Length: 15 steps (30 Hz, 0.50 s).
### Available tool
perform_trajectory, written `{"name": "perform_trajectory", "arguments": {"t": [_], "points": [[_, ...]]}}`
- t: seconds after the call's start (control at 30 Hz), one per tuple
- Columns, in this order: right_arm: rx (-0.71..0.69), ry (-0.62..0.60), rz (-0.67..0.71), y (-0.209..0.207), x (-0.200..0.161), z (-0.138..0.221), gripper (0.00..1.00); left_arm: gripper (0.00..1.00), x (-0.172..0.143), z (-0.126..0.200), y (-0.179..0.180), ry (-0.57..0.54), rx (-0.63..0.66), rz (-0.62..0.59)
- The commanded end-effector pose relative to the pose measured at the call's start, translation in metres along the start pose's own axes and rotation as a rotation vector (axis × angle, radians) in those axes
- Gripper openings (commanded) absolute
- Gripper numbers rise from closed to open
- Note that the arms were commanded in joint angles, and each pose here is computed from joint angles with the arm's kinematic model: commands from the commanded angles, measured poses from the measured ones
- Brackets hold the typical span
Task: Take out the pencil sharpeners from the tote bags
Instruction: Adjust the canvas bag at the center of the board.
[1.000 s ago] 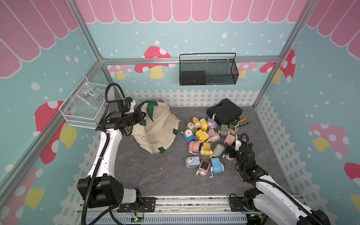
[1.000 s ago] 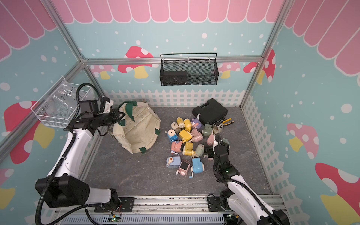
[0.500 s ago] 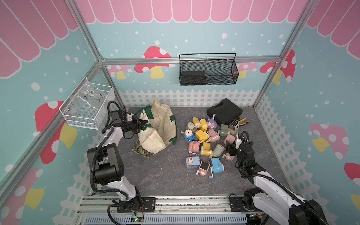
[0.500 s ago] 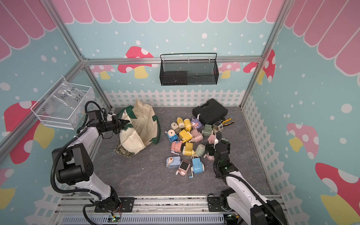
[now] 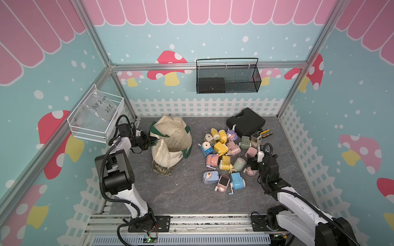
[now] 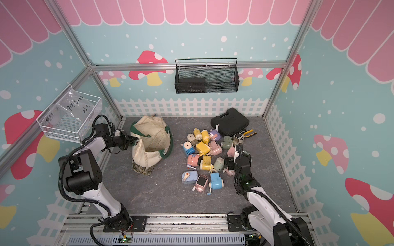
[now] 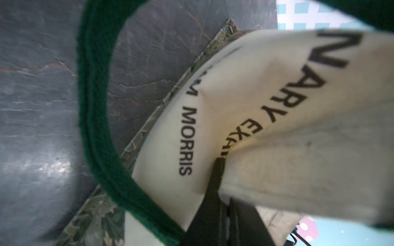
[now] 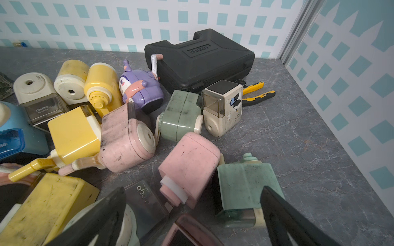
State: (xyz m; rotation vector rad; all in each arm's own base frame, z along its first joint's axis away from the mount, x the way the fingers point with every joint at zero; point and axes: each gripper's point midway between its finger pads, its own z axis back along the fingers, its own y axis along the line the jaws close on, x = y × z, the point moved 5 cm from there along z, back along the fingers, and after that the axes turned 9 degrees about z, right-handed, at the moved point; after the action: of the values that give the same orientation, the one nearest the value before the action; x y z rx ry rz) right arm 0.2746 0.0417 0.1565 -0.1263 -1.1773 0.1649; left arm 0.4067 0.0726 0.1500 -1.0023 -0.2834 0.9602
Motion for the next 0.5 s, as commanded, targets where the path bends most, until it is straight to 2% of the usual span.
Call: {"name": "perform_trajectory", "arguments": {"t": [0.0,0.1,0.23,0.3,0.37,0.4,0.47], "points": [[0.007,-0.041,0.002,-0.001,0.011,0.0,0.99,0.0,0.029,0.02,0.016,-0.086,0.005,0.042],[0.009,-0.04,0.003,-0.001,0.011,-0.001,1.0,0.01,0.0,-0.005,0.001,-0.018,0.012,-0.028],[0.007,-0.044,0.001,-0.002,0.011,0.001,1.0,0.19,-0.017,-0.015,-0.007,-0.032,0.022,-0.097],[0.005,-0.048,-0.002,-0.002,0.011,0.001,1.0,0.39,-0.022,-0.01,-0.008,-0.038,0.03,-0.122],[0.0,-0.052,-0.004,-0.003,0.012,0.0,1.0,0.67,-0.029,-0.005,-0.009,-0.045,0.032,-0.172],[-0.003,-0.053,-0.002,-0.003,0.012,0.0,1.0,0.99,-0.03,-0.002,-0.006,-0.064,0.058,-0.188],[-0.024,-0.056,-0.002,-0.006,0.013,-0.002,1.0,1.0,-0.035,0.006,-0.007,-0.122,0.14,-0.272]]}}
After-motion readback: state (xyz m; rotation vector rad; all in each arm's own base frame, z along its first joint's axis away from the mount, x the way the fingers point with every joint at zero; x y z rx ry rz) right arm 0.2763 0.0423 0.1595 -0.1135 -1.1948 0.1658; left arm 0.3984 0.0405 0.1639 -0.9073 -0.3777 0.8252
